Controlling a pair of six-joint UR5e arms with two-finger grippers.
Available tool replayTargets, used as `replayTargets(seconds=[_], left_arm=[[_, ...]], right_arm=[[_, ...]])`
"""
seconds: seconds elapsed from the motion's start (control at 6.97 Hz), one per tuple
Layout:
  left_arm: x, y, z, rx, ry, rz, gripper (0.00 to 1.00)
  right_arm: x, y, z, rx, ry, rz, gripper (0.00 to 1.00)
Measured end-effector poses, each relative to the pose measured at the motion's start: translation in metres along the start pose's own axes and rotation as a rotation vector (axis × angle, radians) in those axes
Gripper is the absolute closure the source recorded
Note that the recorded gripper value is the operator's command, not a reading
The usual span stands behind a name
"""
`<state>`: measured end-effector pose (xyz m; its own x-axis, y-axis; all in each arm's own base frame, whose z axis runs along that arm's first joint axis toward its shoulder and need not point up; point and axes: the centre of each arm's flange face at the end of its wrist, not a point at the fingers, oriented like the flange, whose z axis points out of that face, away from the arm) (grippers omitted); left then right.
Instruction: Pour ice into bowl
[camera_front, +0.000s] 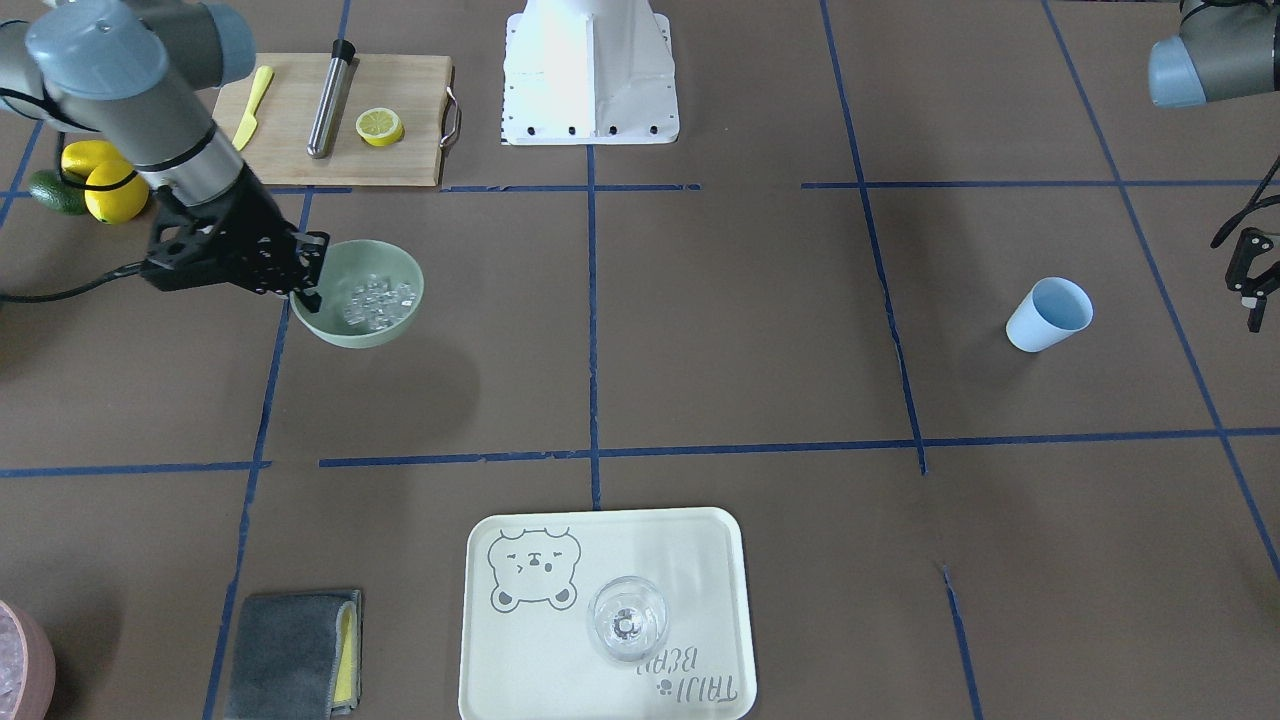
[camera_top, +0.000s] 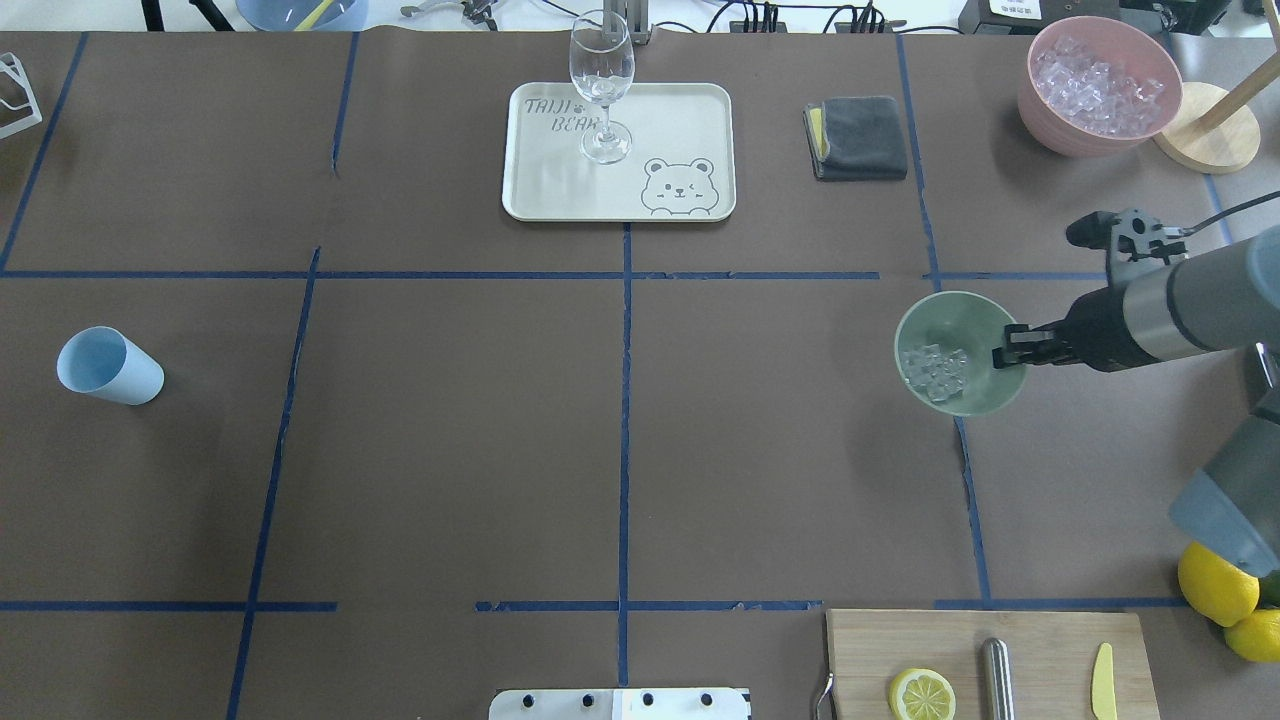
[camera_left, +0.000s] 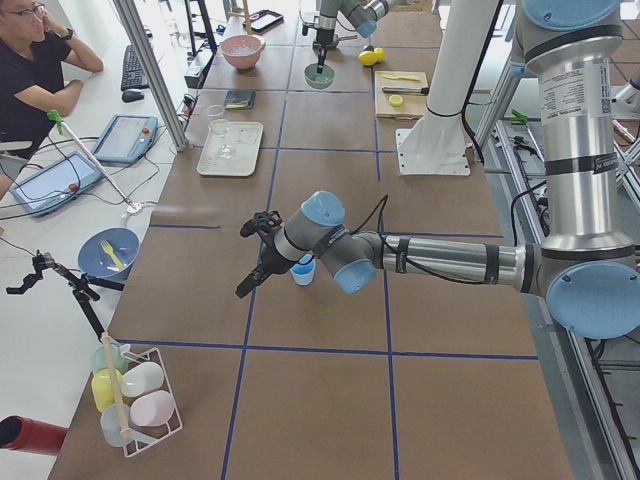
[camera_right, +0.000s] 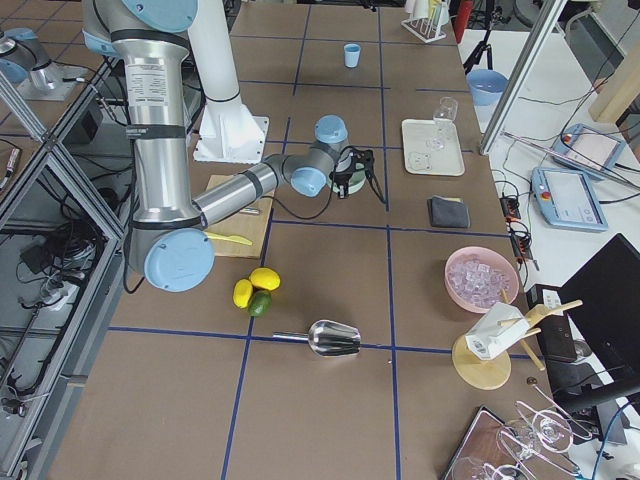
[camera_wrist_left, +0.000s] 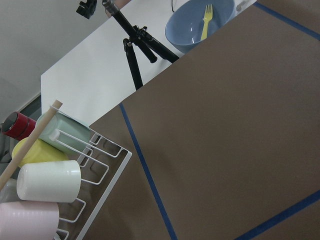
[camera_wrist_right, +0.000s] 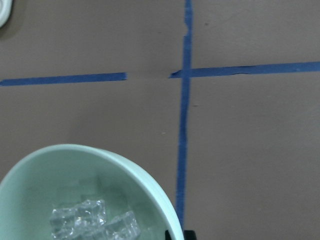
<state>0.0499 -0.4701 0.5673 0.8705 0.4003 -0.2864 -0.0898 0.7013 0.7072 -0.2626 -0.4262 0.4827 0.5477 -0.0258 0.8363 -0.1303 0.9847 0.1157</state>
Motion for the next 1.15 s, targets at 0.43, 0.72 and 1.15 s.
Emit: replayTargets(seconds=[0.43,0.72,1.15], left_arm=[[-0.004,0.005,0.003,-0.015,0.004,-0.009,0.0],[-0.006,0.006,0.004,-0.018,0.002,-0.011,0.0],[-0.007,0.008,0.006,-0.024,0.001,-0.014,0.0]], right_arm=[[0.135,-0.002,0.003,-0.052,-0.014,-0.004,0.94],[0.166,0.005,0.003,-0.079,-0.006,0.031,0.0],[0.191,-0.002,-0.015,-0.047,0.017,0.046,0.0]])
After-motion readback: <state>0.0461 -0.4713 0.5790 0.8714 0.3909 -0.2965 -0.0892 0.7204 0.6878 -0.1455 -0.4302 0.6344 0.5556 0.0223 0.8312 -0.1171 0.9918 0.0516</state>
